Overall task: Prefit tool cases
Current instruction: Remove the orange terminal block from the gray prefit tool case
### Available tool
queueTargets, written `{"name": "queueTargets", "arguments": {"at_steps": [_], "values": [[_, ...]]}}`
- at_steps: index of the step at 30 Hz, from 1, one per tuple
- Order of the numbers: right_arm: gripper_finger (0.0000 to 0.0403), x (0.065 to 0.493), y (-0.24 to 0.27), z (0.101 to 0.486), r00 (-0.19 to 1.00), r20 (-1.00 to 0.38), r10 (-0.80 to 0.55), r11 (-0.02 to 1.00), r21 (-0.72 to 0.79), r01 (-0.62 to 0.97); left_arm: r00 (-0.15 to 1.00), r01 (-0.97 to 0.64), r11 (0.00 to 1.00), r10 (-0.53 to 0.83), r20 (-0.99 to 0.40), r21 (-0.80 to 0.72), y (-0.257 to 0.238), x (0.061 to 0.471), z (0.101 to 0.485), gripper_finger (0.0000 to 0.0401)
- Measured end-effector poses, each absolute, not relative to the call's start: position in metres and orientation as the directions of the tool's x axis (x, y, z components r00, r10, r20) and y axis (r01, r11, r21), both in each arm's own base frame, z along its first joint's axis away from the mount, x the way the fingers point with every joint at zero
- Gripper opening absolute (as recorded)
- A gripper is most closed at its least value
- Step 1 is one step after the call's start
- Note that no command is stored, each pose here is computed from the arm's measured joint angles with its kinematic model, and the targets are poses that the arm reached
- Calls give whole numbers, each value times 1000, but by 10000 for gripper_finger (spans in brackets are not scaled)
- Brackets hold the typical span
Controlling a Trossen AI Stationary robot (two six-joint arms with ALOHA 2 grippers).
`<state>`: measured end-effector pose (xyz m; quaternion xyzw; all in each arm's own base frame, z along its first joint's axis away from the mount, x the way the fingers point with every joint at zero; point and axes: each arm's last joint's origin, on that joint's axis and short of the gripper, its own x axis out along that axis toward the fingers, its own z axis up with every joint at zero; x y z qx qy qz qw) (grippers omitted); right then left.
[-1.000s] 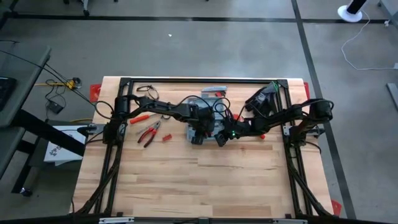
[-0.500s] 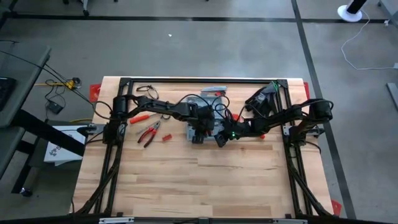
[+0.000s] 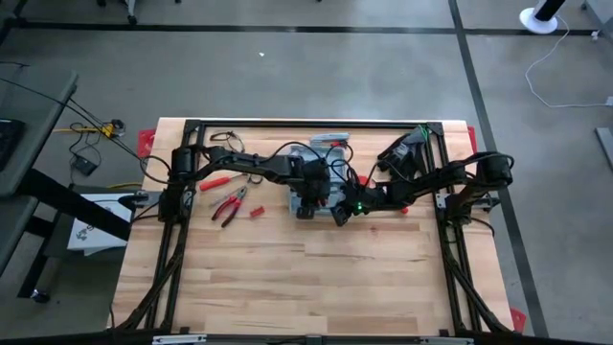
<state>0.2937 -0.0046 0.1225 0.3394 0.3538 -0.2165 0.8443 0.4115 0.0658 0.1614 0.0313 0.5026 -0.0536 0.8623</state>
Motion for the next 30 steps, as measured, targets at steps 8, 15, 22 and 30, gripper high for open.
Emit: {"name": "queueTargets", "arguments": {"at_steps": [8,15,22,30], "values": [[149,293,-5,122,651,-747,-133,681,408,608,635,87,996,-47,-771,11,72,416,195,5],[149,293,-2,122,649,-747,-144,683,400,611,654,69,997,-26,-756,25,78,410,211,4],[149,293,-2,122,648,-746,-151,680,398,616,589,112,992,-18,-808,59,83,403,201,2],[149,293,-2,122,649,-744,-157,668,403,625,533,17,999,28,-846,44,97,392,186,3]]}}
